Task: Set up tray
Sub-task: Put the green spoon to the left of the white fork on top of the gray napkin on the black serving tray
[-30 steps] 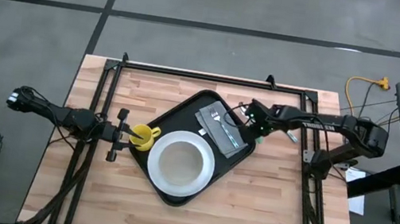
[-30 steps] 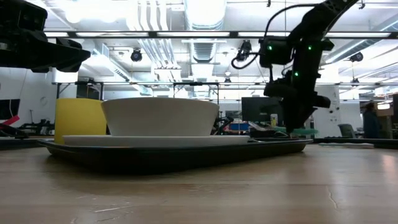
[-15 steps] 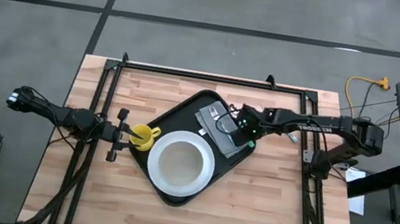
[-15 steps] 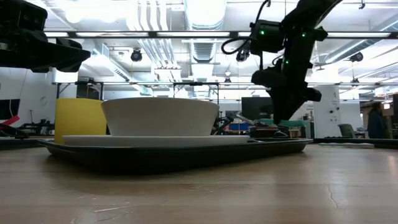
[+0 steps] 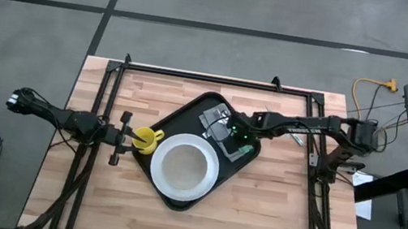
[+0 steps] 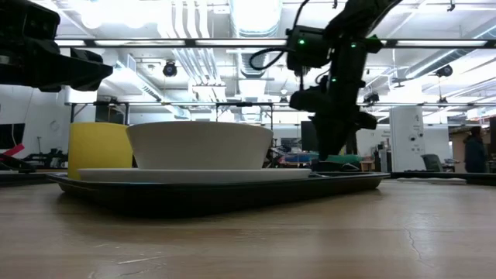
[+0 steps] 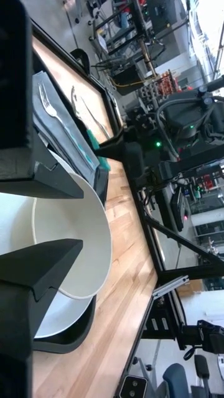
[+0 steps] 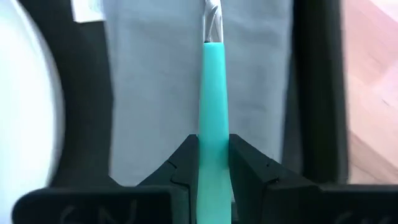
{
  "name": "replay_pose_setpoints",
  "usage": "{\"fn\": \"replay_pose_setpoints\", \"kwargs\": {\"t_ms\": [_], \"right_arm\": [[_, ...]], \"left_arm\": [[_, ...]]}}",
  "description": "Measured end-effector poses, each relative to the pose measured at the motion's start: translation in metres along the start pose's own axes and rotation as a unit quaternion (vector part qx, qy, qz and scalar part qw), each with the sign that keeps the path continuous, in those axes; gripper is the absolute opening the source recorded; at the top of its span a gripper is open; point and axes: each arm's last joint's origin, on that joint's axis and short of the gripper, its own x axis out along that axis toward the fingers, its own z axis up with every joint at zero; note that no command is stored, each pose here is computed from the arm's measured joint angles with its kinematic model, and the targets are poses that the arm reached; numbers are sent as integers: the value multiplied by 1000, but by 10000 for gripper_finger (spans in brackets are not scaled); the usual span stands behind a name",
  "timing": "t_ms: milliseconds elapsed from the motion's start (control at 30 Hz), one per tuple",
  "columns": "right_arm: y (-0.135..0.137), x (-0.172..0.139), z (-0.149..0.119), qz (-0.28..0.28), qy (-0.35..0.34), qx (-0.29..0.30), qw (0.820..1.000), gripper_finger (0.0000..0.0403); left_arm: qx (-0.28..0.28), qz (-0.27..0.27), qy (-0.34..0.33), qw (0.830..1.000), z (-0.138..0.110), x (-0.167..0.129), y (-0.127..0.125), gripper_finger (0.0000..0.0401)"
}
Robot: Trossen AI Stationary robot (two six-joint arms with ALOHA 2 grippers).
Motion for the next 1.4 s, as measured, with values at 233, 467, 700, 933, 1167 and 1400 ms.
{"fn": "replay_pose_setpoints", "kwargs": {"t_ms": [233, 467, 700, 933, 1167, 1400], "right_arm": [[18, 13, 11, -9, 13, -22, 1000, 54], [28, 32, 16, -8, 42, -37, 998, 54], [29, 34, 16, -11, 46, -35, 998, 54], [30, 34, 16, -11, 45, -20, 999, 54], [30, 35, 17, -16, 37, -10, 999, 54], [31, 34, 16, -14, 34, -11, 999, 54]], "left_arm": [[0, 0, 0, 1000, 0, 0, 0, 101], [0, 0, 0, 1000, 0, 0, 0, 101], [0, 0, 1, 1000, 0, 0, 0, 101], [0, -1, 3, 1000, 0, 0, 0, 101], [0, -1, 3, 1000, 0, 0, 0, 101], [1, -1, 3, 1000, -1, 0, 0, 101]]}}
